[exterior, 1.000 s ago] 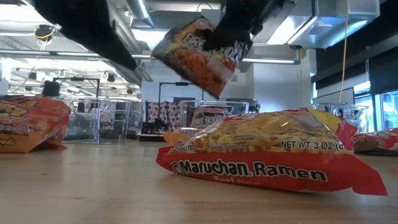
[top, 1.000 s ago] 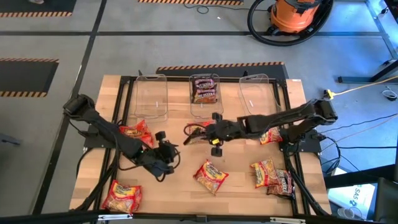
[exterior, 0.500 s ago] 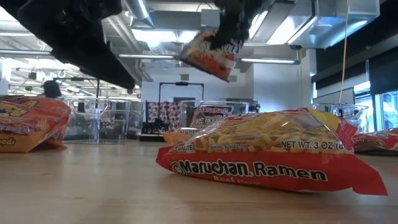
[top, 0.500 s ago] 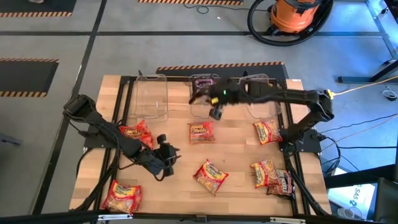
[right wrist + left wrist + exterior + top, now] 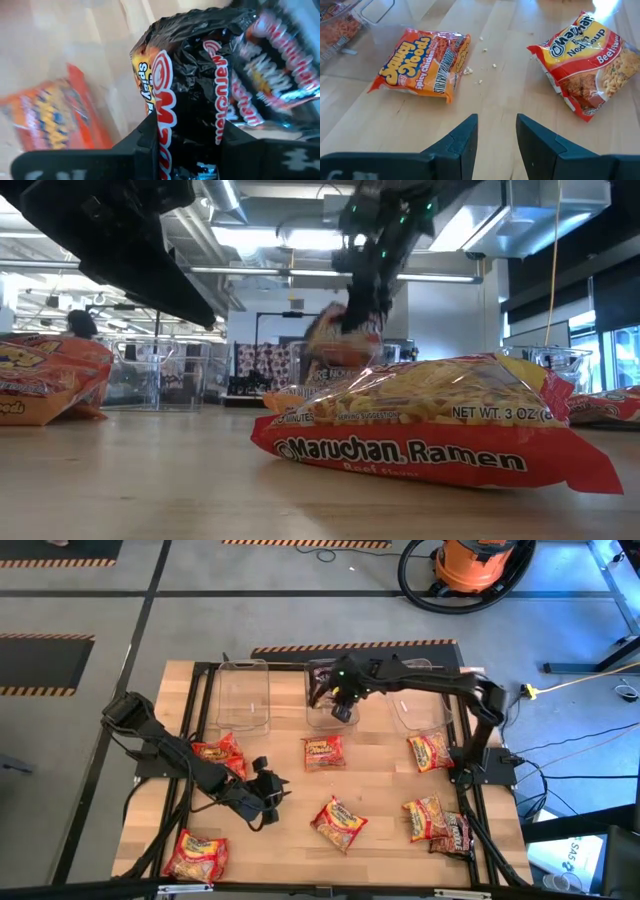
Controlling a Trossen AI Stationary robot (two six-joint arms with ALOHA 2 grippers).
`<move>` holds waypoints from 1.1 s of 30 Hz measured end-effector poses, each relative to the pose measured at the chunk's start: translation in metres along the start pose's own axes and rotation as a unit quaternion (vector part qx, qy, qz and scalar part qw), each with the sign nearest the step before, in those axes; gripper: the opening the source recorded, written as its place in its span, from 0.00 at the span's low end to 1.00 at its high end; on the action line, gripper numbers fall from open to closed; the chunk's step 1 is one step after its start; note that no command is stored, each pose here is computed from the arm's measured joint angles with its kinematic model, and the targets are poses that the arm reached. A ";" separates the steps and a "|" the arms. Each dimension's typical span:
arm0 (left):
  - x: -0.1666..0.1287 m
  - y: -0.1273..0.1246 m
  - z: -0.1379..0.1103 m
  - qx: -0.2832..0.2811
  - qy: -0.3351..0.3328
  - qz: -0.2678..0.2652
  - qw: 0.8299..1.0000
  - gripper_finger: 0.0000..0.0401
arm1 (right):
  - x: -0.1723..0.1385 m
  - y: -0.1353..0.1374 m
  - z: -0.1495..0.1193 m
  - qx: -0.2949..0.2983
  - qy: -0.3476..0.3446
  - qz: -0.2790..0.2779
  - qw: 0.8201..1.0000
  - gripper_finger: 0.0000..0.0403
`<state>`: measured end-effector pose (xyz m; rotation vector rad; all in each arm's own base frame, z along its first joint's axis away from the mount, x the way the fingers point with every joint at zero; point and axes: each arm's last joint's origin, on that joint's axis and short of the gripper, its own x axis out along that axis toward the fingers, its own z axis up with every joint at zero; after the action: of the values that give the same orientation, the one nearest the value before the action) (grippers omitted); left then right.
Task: Sort Maruchan noodles
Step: Put the top black noodle pack into the middle transparent bin
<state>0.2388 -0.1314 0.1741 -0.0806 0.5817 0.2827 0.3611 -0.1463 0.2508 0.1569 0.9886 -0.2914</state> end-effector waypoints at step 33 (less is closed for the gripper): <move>0.000 -0.001 0.001 0.003 -0.005 -0.003 1.000 0.32 | 0.045 -0.007 0.006 -0.051 0.038 -0.042 0.997 0.54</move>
<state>0.2398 -0.1318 0.1751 -0.0751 0.5719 0.2753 0.3871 -0.1622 0.2164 0.0325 1.0842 -0.3134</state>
